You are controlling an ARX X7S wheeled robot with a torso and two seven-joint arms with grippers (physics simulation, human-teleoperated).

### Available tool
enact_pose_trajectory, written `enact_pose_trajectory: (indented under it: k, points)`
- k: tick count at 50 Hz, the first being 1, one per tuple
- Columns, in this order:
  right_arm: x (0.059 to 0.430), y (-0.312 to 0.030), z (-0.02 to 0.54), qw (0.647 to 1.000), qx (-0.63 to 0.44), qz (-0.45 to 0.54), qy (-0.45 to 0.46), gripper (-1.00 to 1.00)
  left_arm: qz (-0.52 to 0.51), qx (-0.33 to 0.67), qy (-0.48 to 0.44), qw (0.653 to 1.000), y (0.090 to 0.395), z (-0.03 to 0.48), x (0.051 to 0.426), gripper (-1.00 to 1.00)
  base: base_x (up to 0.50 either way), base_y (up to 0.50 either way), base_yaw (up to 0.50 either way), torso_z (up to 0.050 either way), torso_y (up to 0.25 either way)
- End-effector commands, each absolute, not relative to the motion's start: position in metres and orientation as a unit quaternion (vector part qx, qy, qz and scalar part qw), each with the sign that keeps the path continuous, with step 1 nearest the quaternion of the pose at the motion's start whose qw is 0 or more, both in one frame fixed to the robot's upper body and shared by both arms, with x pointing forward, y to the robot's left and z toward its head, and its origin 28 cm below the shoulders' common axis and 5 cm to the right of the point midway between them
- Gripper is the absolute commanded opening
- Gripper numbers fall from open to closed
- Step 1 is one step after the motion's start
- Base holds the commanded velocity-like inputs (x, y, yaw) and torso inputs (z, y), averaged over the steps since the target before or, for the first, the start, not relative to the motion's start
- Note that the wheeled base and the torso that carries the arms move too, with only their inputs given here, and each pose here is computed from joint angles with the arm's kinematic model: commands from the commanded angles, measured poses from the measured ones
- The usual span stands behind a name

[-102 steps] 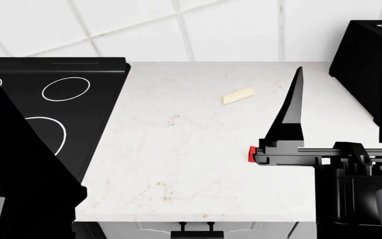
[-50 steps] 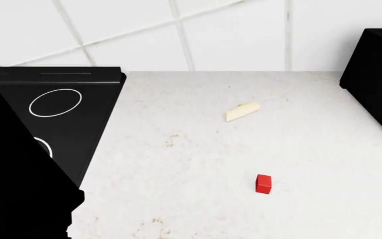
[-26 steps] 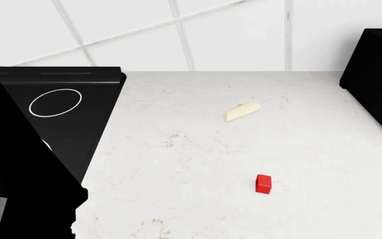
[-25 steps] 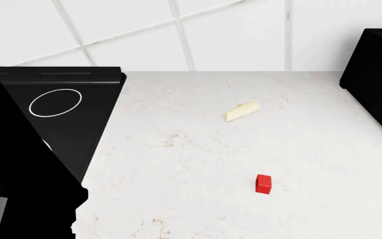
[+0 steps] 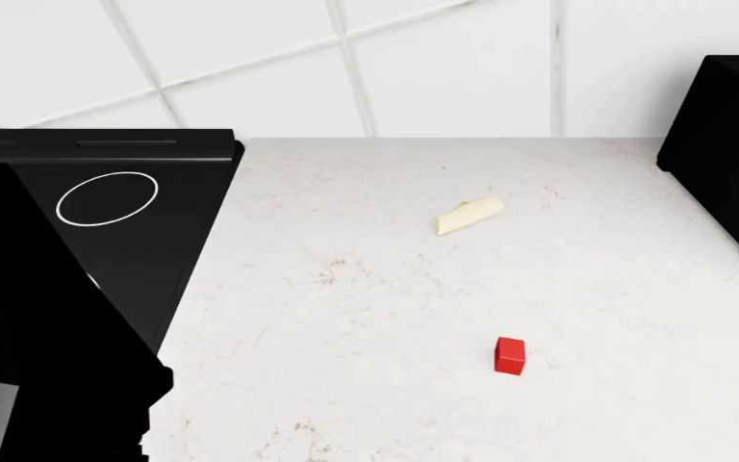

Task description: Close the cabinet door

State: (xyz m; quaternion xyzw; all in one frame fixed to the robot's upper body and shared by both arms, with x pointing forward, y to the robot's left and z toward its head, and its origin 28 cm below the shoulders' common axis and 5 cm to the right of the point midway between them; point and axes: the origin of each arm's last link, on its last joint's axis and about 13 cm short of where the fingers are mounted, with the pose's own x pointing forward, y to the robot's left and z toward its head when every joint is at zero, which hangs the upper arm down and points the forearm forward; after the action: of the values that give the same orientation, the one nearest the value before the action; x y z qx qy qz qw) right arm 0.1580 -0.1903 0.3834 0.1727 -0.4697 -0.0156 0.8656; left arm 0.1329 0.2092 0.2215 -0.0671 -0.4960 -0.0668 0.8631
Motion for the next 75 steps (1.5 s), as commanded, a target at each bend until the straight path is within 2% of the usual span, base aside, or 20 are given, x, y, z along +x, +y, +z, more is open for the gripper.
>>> enact_pose_trajectory:
  k: [1, 15, 20, 21, 29, 30, 44, 55, 56, 57, 70, 71, 72, 75]
  points:
    - [0.179, -0.194, 0.407, 0.877, 0.151, -0.019, -0.456, 1.00, -0.071, -0.066, -0.495, 0.863, 0.208, 0.221, 0.132, 1.00, 0.00, 0.00, 0.00, 0.000, 0.000]
    - [0.246, -0.164, 0.466, 0.909, 0.043, 0.013, -0.414, 1.00, -0.073, -0.067, -0.495, 0.863, 0.208, 0.220, 0.132, 1.00, 0.00, 0.00, 0.00, 0.003, 0.000]
    - [0.248, -0.163, 0.468, 0.910, 0.041, 0.014, -0.413, 1.00, -0.073, -0.067, -0.495, 0.863, 0.208, 0.220, 0.131, 1.00, 0.00, 0.00, 0.00, 0.002, 0.000]
    - [0.259, -0.159, 0.473, 0.915, 0.018, 0.013, -0.402, 1.00, -0.075, -0.068, -0.495, 0.863, 0.208, 0.220, 0.131, 1.00, 0.00, 0.00, 0.00, 0.000, 0.000]
    - [0.260, -0.159, 0.473, 0.915, 0.018, 0.013, -0.402, 1.00, -0.075, -0.068, -0.495, 0.863, 0.208, 0.220, 0.131, 1.00, 0.00, 0.00, 0.00, 0.003, 0.000]
    - [0.274, -0.155, 0.476, 0.921, -0.015, 0.012, -0.390, 1.00, -0.078, -0.069, -0.494, 0.863, 0.209, 0.219, 0.130, 1.00, 0.00, 0.00, 0.00, 0.000, 0.000]
    - [0.299, -0.150, 0.481, 0.923, -0.029, 0.018, -0.384, 1.00, -0.058, -0.057, -0.493, 0.866, 0.216, 0.219, 0.128, 1.00, 0.00, 0.00, 0.00, 0.001, 0.000]
    - [0.299, -0.150, 0.481, 0.923, -0.029, 0.018, -0.384, 1.00, -0.058, -0.057, -0.493, 0.866, 0.216, 0.219, 0.128, 1.00, 0.00, 0.00, 0.00, 0.001, 0.000]
    - [0.325, -0.116, 0.482, 0.911, -0.043, 0.089, -0.401, 1.00, -0.014, -0.038, -0.500, 0.865, 0.231, 0.221, 0.121, 1.00, 0.01, 0.00, 0.00, 0.010, 0.000]
    - [0.342, -0.130, 0.478, 0.925, -0.028, 0.058, -0.374, 1.00, -0.011, -0.036, -0.503, 0.864, 0.234, 0.221, 0.120, 1.00, 0.01, 0.00, 0.01, 0.000, 0.000]
    - [0.343, -0.130, 0.478, 0.925, -0.028, 0.058, -0.374, 1.00, -0.011, -0.036, -0.503, 0.864, 0.234, 0.221, 0.119, 1.00, 0.00, 0.00, 0.00, 0.002, 0.000]
    - [0.358, -0.091, 0.481, 0.901, -0.072, 0.135, -0.407, 1.00, 0.002, -0.019, -0.508, 0.861, 0.244, 0.221, 0.109, 1.00, 0.00, 0.00, 0.00, 0.000, 0.000]
    - [0.367, -0.067, 0.486, 0.886, -0.071, 0.183, -0.420, 1.00, 0.033, 0.006, -0.509, 0.860, 0.254, 0.226, 0.107, 1.00, 0.02, 0.00, 0.01, 0.000, 0.000]
    - [0.403, -0.095, 0.462, 0.928, -0.058, 0.109, -0.351, 1.00, 0.067, -0.001, -0.510, 0.858, 0.255, 0.225, 0.105, 1.00, 0.02, 0.00, 0.01, 0.008, 0.000]
